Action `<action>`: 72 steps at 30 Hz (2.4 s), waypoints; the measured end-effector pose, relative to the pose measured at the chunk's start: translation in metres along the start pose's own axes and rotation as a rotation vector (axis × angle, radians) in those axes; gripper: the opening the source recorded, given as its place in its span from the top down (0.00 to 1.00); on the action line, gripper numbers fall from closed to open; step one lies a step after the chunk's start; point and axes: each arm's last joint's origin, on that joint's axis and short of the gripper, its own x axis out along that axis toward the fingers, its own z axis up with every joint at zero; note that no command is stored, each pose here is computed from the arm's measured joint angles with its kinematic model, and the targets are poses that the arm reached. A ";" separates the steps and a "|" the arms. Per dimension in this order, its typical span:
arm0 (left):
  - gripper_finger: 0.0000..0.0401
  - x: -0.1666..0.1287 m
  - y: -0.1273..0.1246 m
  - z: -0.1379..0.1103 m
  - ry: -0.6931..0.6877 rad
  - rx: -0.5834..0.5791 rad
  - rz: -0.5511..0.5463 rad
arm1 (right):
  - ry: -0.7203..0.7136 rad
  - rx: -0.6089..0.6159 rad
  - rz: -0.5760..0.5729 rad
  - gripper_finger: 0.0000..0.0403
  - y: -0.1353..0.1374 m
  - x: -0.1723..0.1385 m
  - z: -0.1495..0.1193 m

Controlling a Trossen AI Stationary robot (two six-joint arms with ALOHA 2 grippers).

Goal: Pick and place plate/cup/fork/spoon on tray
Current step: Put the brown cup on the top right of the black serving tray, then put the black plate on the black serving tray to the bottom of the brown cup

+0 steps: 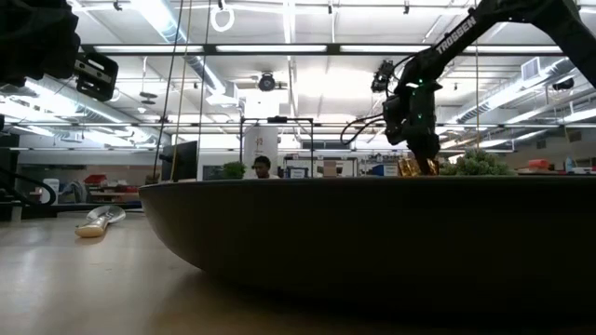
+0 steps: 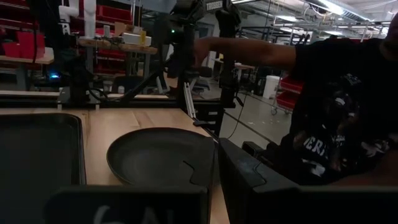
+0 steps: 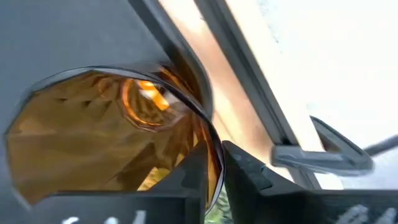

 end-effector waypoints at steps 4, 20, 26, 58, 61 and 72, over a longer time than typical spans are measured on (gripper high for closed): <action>0.93 0.000 0.000 0.000 0.000 0.000 0.000 | -0.005 -0.003 0.005 0.80 0.004 0.000 0.002; 0.93 0.000 0.000 0.000 0.000 0.000 0.000 | 0.072 -0.075 -0.048 0.70 0.033 -0.002 0.010; 0.93 0.000 0.000 0.000 0.000 0.000 0.000 | 0.040 -0.078 -0.139 0.61 0.035 -0.015 0.017; 0.93 -0.001 -0.003 0.015 -0.158 0.086 -0.015 | -0.229 -0.255 0.159 0.44 0.235 -0.042 0.024; 0.93 -0.001 -0.003 0.017 -0.171 0.090 -0.017 | -0.211 -0.248 0.180 0.44 0.261 -0.028 0.009; 0.93 -0.002 -0.004 0.020 -0.206 0.107 -0.021 | -0.308 -0.106 0.235 0.44 0.344 0.014 -0.070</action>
